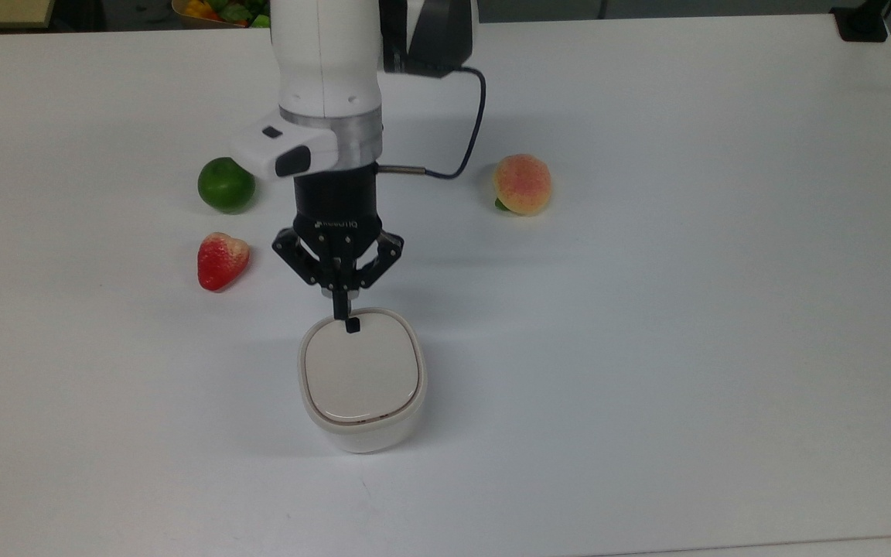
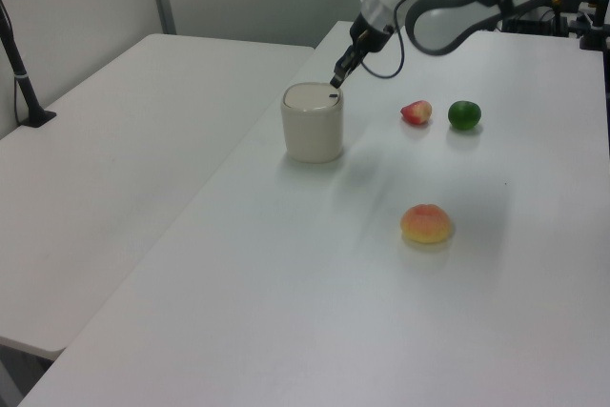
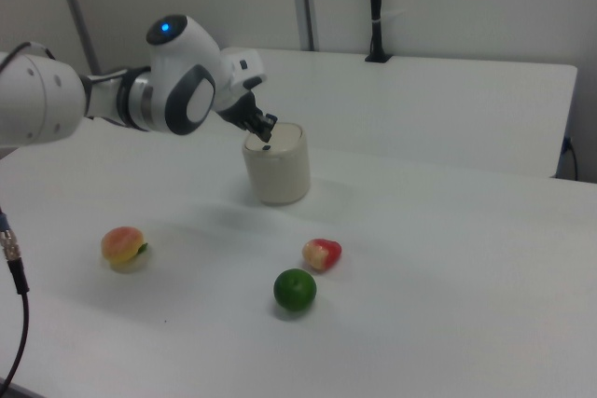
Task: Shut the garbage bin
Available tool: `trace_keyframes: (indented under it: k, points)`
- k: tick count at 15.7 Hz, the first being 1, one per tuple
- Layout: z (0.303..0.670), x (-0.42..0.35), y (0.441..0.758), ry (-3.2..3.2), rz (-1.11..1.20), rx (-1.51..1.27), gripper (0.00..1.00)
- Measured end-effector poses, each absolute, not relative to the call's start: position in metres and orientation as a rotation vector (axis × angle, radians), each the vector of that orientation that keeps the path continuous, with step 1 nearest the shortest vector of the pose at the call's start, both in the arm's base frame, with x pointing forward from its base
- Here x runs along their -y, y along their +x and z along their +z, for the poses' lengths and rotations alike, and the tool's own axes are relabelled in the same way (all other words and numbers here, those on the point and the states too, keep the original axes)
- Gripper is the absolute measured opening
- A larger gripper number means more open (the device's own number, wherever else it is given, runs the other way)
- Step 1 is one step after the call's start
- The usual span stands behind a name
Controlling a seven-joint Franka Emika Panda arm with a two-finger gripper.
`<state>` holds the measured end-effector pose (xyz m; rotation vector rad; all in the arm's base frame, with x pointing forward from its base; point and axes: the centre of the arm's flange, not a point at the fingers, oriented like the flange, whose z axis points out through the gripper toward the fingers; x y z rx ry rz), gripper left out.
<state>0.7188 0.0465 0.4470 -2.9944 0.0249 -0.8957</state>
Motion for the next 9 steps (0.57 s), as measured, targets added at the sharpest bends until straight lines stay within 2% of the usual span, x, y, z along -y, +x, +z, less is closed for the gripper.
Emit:
trace_keyframes:
  k: [3,9]
  points:
    - [0.484,-0.044,0.703,-3.018,-0.815,-0.035,0.04]
    - [0.54,-0.039,0.66,-3.019,-0.53,-0.115,0.6]
